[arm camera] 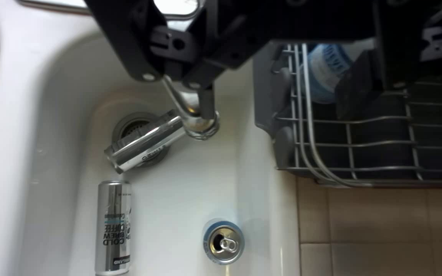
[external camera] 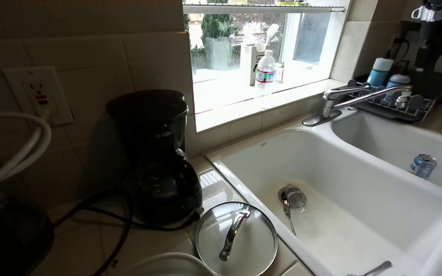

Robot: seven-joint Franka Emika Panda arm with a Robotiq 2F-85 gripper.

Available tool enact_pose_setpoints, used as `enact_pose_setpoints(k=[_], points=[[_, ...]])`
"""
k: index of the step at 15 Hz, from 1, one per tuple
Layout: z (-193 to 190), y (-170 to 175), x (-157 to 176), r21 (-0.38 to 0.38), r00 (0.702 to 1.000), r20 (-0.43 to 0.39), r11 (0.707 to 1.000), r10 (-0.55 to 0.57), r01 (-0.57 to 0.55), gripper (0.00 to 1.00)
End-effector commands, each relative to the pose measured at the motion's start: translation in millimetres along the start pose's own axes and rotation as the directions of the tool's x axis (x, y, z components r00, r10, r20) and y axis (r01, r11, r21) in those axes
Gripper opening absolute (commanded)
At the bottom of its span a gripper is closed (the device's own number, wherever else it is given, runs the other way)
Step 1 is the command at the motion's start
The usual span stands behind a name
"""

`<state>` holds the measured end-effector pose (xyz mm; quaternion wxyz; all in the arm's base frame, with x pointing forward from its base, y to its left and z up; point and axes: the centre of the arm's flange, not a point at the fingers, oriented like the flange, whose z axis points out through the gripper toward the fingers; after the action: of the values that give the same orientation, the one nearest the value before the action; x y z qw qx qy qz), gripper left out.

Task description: Turn the faucet head to the right

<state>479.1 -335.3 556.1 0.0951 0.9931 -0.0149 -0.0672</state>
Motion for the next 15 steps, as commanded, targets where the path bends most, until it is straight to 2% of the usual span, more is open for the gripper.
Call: enact_pose_setpoints(k=[1,4,6,8,10,13,14,15], points=[[-39.2,8.1,-39.6,-0.061,0.994,0.0,0.992,0.11,-0.109,1.0],[-66.8,-6.4,-70.1,-0.086,0.984,0.103,0.987,0.143,-0.134,1.0],[-82.5,-29.4,-88.1,-0.078,0.977,0.095,0.979,0.193,-0.186,1.0],[-100.6,-57.6,-104.4,-0.041,0.963,0.161,0.977,0.215,-0.211,1.0],[-113.0,-92.2,-121.5,-0.018,0.925,0.289,0.967,0.248,-0.254,1.0],[-126.1,-144.1,-143.4,0.015,0.854,0.389,0.924,0.346,-0.382,1.0],[-126.7,-157.1,-147.6,0.014,0.855,0.365,0.915,0.37,-0.402,1.0],[-128.4,-129.0,-133.4,-0.004,0.871,0.373,0.939,0.32,-0.344,1.0]])
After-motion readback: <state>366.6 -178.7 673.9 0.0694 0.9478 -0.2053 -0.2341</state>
